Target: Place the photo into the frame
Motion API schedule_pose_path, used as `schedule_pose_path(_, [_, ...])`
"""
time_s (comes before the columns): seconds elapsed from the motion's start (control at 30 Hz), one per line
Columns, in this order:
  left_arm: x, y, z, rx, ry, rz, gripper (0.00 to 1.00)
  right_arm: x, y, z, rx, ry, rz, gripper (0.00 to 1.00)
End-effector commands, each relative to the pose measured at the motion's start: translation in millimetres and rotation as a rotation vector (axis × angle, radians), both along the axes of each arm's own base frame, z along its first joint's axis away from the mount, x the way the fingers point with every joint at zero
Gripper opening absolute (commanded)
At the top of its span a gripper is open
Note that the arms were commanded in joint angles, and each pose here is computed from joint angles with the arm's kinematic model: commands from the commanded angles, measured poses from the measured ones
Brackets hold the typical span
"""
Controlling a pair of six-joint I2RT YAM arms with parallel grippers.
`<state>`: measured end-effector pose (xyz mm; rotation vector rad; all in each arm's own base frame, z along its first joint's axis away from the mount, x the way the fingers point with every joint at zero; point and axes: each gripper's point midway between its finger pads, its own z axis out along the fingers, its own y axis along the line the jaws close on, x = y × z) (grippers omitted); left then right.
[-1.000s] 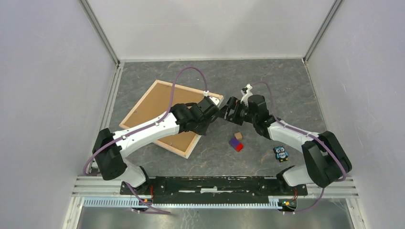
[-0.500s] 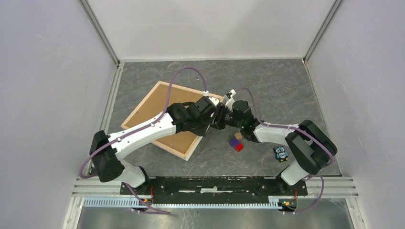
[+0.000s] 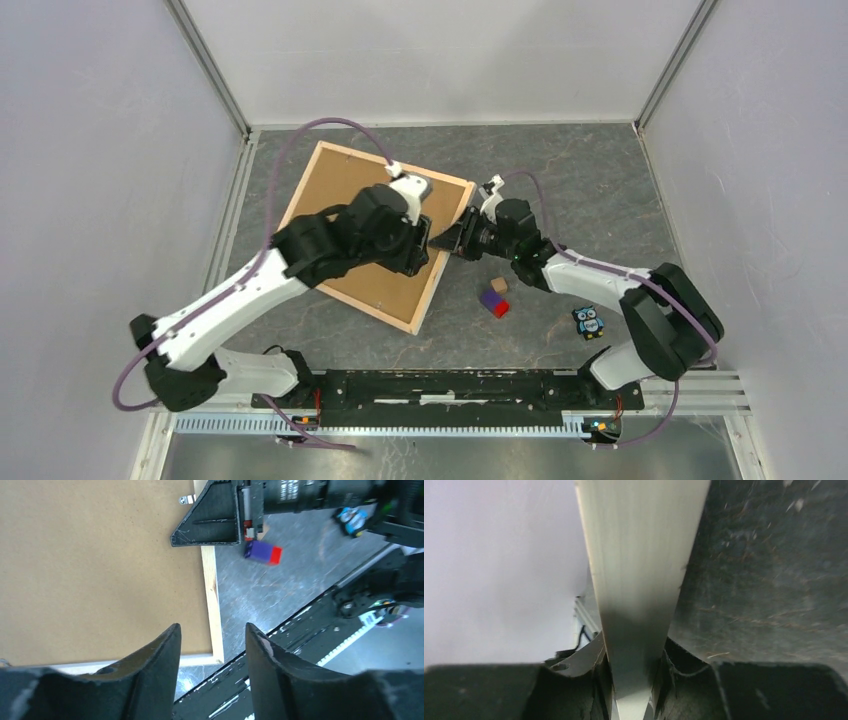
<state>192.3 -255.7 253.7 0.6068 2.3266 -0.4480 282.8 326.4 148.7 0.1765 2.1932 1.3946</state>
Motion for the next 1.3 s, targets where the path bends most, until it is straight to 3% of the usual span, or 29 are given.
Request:
schedule_pose_path(0.0, [-14.6, 19.1, 70.1, -0.147, -0.118, -0.025, 0.60, 52.7, -32.3, 79.7, -0.180, -0.427, -0.115, 0.00])
schedule_pose_path(0.3, [-18.6, 68.6, 133.6, -0.218, -0.301, 0.059, 0.87, 70.6, -71.6, 128.2, -0.510, -0.784, -0.118, 0.00])
schedule_pose_path(0.5, [-19.9, 112.1, 179.2, -0.317, -0.446, 0.191, 0.98, 51.5, -72.6, 144.1, -0.615, -1.045, -0.044, 0.00])
schedule_pose_path(0.67, [-24.8, 140.1, 202.8, -0.390, -0.523, 0.268, 1.00, 20.7, -54.2, 145.2, -0.755, -1.243, 0.022, 0.00])
schedule_pose_path(0.93, [-30.2, 169.7, 219.7, -0.438, -0.571, 0.356, 1.00, -12.3, -27.8, 112.5, -1.055, -1.370, 0.102, 0.00])
schedule_pose_path(1.27, [-26.3, 147.6, 210.5, -0.403, -0.500, 0.316, 1.00, -57.0, 61.2, 38.7, -1.431, -1.524, 0.385, 0.00])
